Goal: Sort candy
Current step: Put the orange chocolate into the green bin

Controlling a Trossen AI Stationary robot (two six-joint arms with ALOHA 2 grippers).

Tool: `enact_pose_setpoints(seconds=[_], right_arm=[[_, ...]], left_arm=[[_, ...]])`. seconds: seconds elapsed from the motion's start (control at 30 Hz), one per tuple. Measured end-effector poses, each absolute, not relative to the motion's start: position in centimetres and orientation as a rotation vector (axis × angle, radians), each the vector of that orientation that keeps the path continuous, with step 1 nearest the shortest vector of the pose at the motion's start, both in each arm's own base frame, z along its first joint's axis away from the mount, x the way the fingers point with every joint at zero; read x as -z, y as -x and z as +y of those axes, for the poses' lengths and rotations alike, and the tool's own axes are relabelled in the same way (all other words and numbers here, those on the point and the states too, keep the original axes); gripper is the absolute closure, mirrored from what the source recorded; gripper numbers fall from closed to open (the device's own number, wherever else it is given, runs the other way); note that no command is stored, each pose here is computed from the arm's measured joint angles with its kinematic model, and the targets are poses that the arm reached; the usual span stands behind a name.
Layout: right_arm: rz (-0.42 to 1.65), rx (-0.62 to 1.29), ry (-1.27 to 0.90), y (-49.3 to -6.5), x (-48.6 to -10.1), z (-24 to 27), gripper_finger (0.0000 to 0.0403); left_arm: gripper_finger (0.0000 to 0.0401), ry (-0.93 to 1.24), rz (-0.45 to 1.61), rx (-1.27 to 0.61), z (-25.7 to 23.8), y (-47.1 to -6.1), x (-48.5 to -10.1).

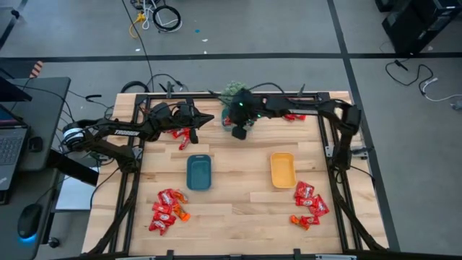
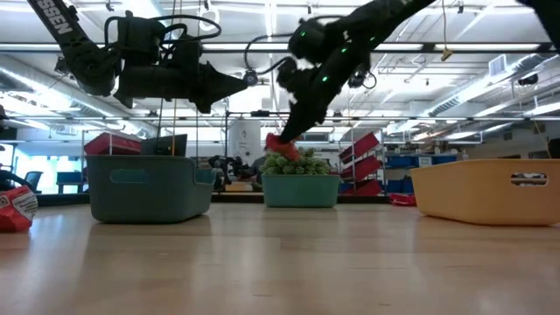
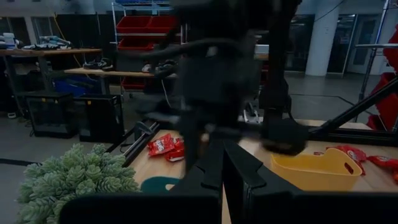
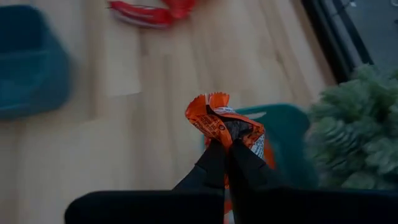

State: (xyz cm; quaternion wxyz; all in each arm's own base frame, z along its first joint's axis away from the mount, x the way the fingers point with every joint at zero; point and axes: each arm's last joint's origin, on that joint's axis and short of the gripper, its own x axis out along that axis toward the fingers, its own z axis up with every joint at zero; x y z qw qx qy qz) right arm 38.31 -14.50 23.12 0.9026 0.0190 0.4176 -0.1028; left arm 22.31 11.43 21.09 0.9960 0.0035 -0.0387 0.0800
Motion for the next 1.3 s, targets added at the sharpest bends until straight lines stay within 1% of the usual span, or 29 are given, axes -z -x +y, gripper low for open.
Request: enact_pose_setpoints(seconds=[0.27,0.4,0.57,0.73,0.8,0.87,0.93,0.97,1.03,1.13,1.17,1.3], right_arm=[[0.955,0.263,-0.062,-39.1,-20.1,-17.2,0.0402],[0.984,0.266,-0.081,-39.2,-19.1,-17.4,0.0387],[0.997,0.263,-0.093,-39.3,-18.7,-17.4,0.0343],[1.006,0.251,-0.089,-39.5,-18.5,-16.9,0.0275],[1.021,0.229,-0.069,-39.3,-19.1,-16.2,0.0248],[1.054,0.207,-0.062,-38.5,-20.5,-15.3,0.0234],[1.089,0.181,-0.054,-37.5,-22.3,-14.1,0.0241],[1.112,0.167,-0.051,-36.9,-23.1,-13.5,0.0252],[1.137,0.137,-0.055,-35.7,-24.1,-12.1,0.0290],[1.139,0.074,-0.107,-33.6,-24.8,-10.2,0.0372],[1.135,0.065,-0.129,-32.9,-24.9,-9.5,0.0386],[1.149,0.078,-0.238,-29.5,-24.7,-6.7,0.0391]], left_arm=[[0.0396,-0.007,-0.077,-0.160,11.4,-22.3,-21.1],[0.0396,-0.007,-0.077,-0.160,11.4,-22.3,-21.1],[0.0396,-0.006,-0.077,-0.160,11.4,-22.3,-21.1],[0.0396,-0.004,-0.073,-0.160,11.4,-22.3,-21.0],[0.0396,-0.004,-0.074,-0.160,11.4,-22.3,-21.0],[0.0396,-0.003,-0.073,-0.161,11.4,-22.3,-21.0],[0.0396,-0.003,-0.073,-0.160,11.4,-22.3,-21.0],[0.0396,-0.003,-0.073,-0.161,11.4,-22.3,-21.0],[0.0396,-0.003,-0.073,-0.160,11.4,-22.3,-21.0],[0.0396,-0.003,-0.073,-0.161,11.4,-22.3,-21.0],[0.0396,-0.003,-0.073,-0.160,11.4,-22.3,-21.0],[0.0396,-0.004,-0.073,-0.161,11.4,-22.3,-21.0]])
